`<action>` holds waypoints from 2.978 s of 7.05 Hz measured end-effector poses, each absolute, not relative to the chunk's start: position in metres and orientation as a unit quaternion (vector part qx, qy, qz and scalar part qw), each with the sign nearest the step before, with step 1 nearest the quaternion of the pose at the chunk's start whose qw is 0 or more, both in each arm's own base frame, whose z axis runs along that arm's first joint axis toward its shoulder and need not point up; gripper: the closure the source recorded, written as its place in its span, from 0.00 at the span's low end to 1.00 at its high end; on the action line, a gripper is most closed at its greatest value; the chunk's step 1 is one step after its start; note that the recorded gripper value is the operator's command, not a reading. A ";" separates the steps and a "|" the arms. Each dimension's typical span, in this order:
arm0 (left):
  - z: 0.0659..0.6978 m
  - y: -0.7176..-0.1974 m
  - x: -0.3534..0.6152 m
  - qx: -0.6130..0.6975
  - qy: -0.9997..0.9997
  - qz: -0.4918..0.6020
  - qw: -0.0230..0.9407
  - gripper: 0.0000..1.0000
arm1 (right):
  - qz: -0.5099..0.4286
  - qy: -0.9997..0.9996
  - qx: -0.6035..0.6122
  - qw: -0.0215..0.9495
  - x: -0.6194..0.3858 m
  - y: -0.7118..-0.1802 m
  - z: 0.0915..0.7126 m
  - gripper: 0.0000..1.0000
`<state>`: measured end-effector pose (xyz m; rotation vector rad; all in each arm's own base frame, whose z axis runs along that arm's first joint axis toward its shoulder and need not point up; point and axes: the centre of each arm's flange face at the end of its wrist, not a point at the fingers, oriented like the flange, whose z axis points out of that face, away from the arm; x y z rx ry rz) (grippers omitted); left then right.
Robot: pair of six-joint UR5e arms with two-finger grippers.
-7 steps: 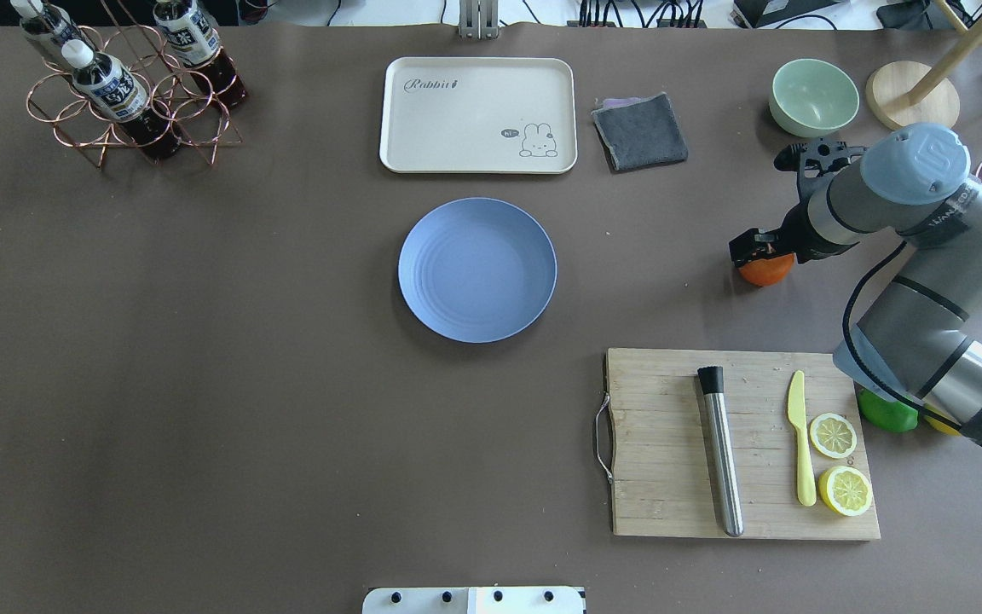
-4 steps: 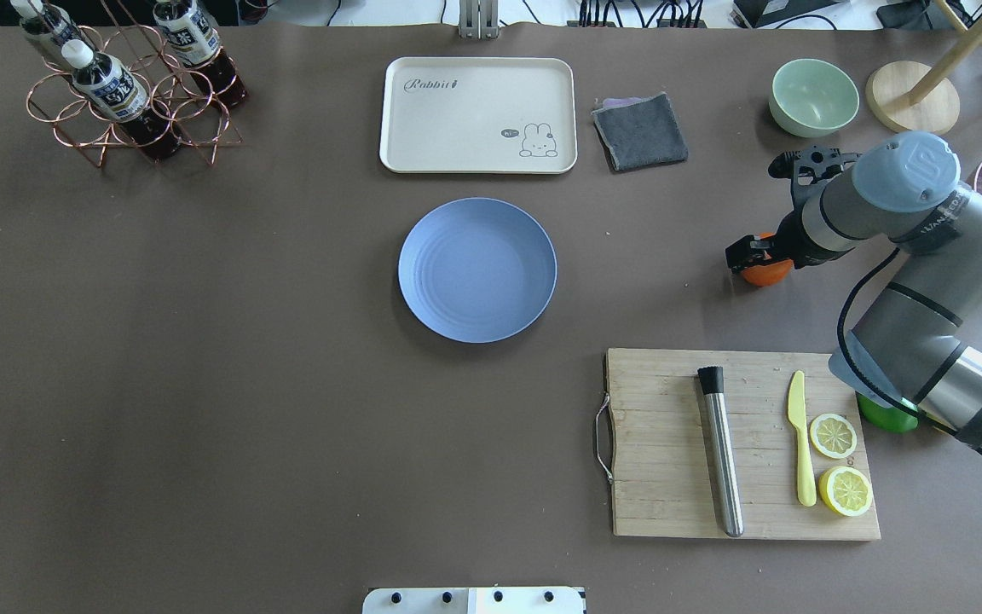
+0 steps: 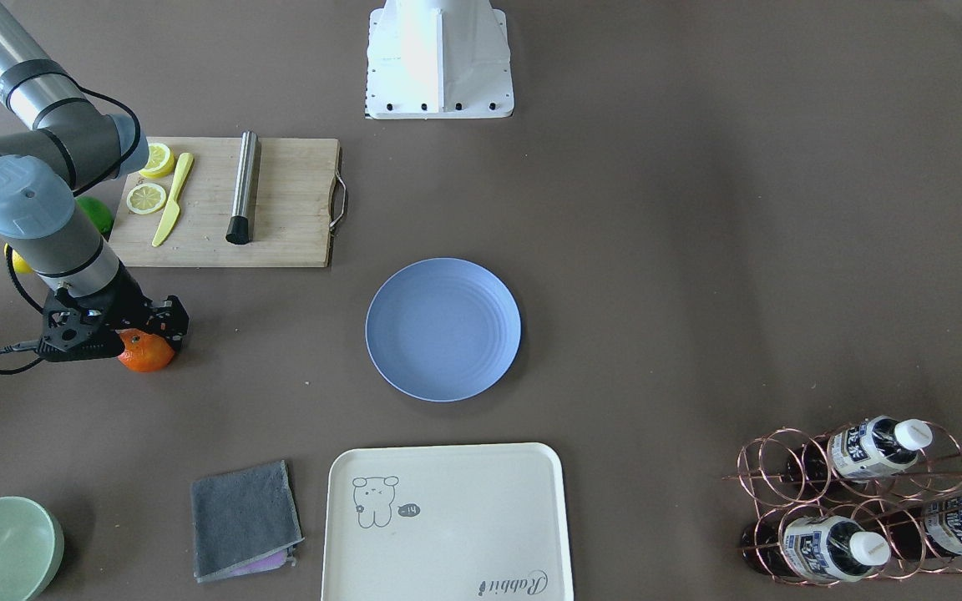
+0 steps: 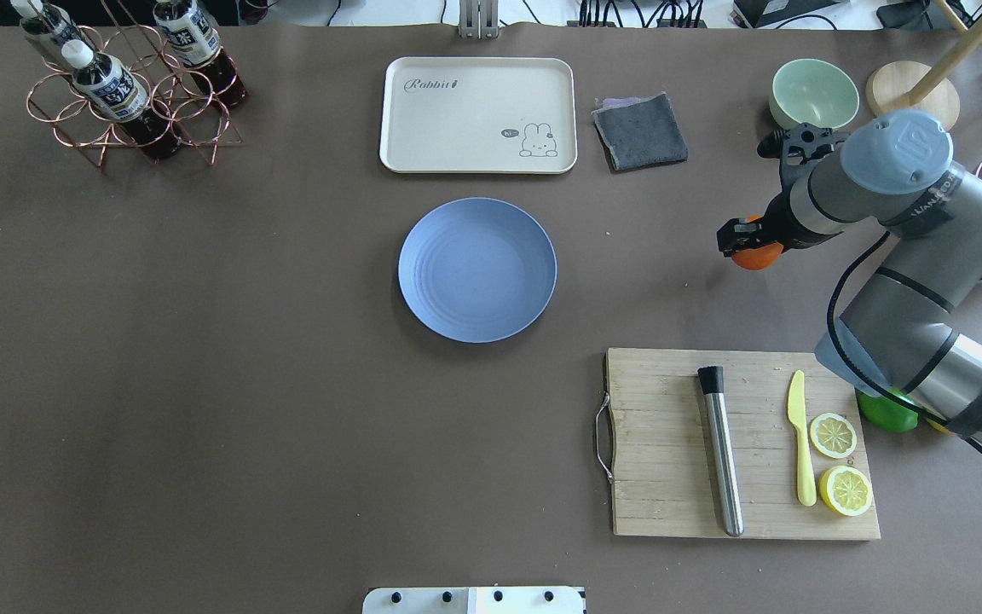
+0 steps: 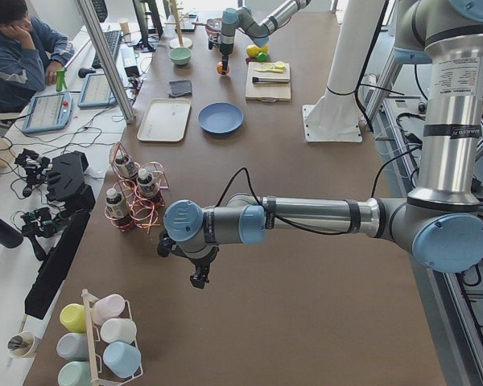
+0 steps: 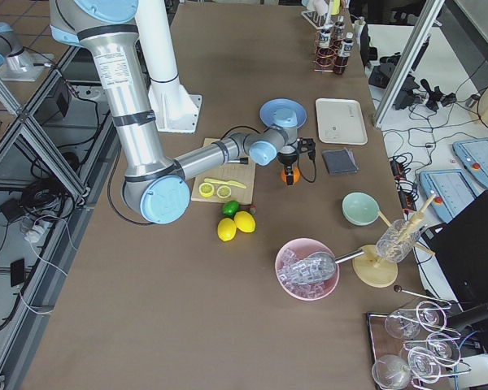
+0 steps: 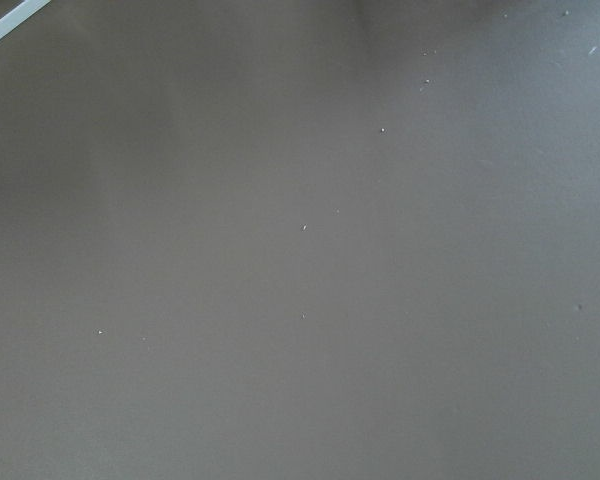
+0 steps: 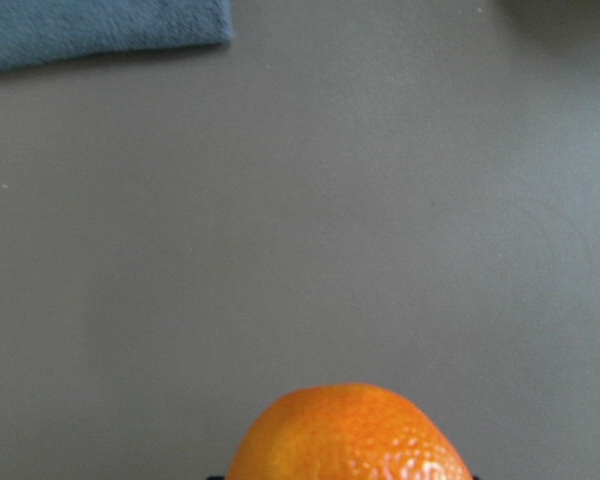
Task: Pick orange to plate
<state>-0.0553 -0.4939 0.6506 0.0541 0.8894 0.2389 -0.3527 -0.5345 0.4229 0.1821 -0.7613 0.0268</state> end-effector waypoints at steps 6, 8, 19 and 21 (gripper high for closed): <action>0.650 -0.495 -0.055 0.027 0.429 0.116 0.895 0.02 | 0.194 -0.394 0.013 0.898 -0.545 -0.521 0.187 1.00; 0.650 -0.494 -0.055 0.027 0.429 0.116 0.895 0.02 | 0.220 -0.379 0.008 0.899 -0.596 -0.510 0.169 1.00; 0.653 -0.493 -0.056 0.023 0.429 0.114 0.896 0.02 | 0.191 -0.379 0.016 0.905 -0.606 -0.533 0.177 0.00; 0.657 -0.491 -0.056 0.019 0.427 0.113 0.897 0.02 | 0.153 -0.388 0.003 0.909 -0.497 -0.574 0.206 0.00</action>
